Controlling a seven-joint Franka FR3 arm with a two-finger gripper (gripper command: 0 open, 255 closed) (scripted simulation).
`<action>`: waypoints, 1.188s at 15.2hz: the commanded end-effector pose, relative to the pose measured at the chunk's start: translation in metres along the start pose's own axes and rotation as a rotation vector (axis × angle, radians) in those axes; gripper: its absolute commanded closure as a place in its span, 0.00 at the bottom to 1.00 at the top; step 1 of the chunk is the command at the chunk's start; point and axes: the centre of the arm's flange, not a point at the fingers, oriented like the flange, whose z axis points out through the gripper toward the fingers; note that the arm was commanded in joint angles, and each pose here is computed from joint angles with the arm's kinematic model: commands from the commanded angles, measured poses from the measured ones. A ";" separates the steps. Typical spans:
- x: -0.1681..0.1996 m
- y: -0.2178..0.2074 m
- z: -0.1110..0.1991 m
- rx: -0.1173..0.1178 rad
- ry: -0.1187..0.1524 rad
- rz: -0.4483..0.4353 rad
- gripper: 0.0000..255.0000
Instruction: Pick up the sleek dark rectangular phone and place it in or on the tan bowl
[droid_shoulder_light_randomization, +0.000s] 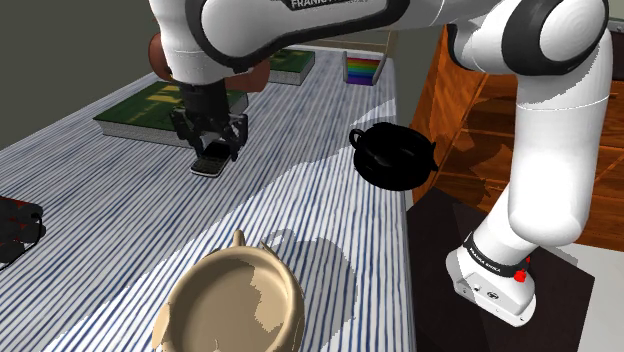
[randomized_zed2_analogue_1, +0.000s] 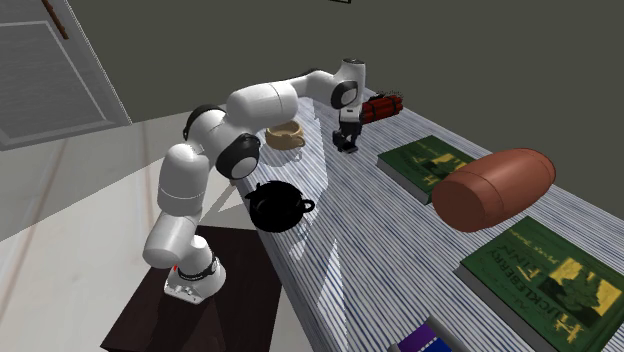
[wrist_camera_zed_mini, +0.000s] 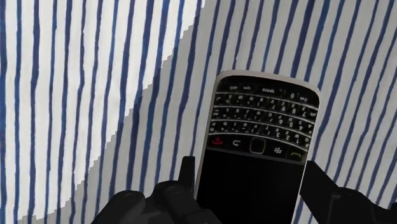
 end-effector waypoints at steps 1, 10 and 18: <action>-0.001 0.000 -0.011 0.000 0.000 0.000 1.00; -0.002 -0.003 -0.058 0.000 0.000 0.000 1.00; -0.003 -0.006 -0.100 0.000 0.000 0.000 1.00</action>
